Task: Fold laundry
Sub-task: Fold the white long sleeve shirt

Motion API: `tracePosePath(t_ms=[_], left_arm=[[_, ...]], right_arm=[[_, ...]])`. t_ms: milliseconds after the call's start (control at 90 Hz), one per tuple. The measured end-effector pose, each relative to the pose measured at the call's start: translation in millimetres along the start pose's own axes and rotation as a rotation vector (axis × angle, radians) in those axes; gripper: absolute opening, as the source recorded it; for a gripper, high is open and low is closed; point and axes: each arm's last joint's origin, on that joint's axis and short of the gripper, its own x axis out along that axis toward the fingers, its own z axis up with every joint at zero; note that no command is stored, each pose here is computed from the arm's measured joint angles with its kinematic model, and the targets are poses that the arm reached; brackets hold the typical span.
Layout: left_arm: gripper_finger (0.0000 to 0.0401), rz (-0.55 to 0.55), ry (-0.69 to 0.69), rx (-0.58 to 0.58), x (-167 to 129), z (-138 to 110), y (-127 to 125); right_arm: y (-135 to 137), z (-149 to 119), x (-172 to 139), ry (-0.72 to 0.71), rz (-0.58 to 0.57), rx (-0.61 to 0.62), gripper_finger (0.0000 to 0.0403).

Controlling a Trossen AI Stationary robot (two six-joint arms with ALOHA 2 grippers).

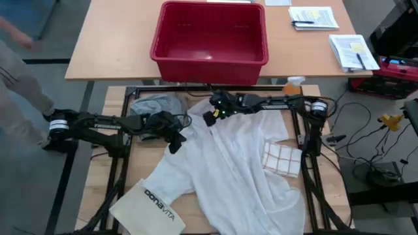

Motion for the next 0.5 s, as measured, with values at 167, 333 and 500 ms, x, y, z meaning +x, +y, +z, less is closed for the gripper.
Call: tracePosePath(t_ms=[167,333,500], left_arm=[[0.0,-0.004,-0.01,0.01,0.1,1.0,-0.3],[0.0,-0.142,-0.07,0.096,-0.7,8.1,-9.9],[0.0,-0.204,-0.159,0.143,0.5,15.1,-20.6]], right_arm=[[-3.6,-32.7,-28.9,0.09,-0.116,0.013,0.0221],[0.7,-72.3,-65.7,0.064,-0.119,0.115,0.0196],[-4.5,-113.8,-113.9,-0.06,-0.213,0.31,0.019]])
